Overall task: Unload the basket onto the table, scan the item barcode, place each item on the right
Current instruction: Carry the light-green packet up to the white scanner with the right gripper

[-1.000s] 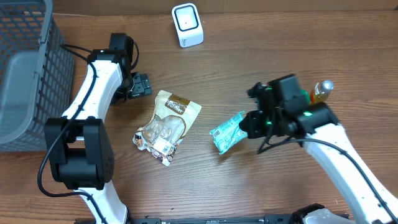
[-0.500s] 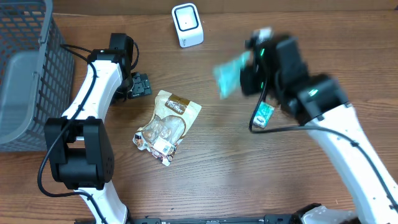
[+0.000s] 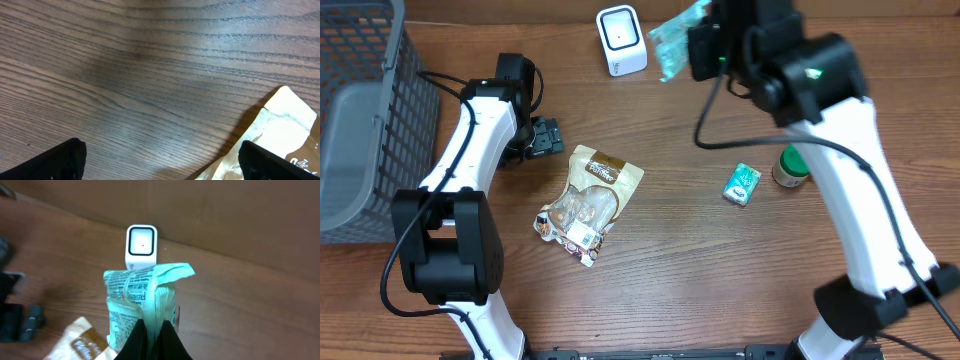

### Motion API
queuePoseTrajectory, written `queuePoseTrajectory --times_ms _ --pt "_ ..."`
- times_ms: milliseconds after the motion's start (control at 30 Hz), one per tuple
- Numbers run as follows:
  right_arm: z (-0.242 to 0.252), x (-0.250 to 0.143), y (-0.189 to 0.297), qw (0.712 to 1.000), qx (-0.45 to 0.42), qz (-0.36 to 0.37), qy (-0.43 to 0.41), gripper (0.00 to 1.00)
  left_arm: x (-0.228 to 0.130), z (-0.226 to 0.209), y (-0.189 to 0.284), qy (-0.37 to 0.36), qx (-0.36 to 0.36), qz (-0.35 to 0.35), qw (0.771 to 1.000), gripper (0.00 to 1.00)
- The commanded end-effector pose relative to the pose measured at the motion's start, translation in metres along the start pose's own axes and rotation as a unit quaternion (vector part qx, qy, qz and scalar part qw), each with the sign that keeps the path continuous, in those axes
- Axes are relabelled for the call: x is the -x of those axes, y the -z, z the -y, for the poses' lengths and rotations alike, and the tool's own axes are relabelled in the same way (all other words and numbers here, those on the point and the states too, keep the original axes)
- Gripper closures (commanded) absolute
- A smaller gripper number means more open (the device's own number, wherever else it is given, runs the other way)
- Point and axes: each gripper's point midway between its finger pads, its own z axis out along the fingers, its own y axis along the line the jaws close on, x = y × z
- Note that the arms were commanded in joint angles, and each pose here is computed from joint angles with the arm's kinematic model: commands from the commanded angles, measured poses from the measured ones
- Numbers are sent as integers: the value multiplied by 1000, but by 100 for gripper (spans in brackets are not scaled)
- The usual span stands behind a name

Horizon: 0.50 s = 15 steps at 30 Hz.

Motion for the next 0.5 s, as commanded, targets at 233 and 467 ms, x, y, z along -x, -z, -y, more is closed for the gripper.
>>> queuePoseTrajectory --times_ms 233,467 --pt "-26 0 -81 977 -102 -4 189 96 6 0 10 -2 0 17 1000 1" --pt "-41 -10 -149 963 -125 -1 237 92 6 0 10 -2 0 17 1000 0"
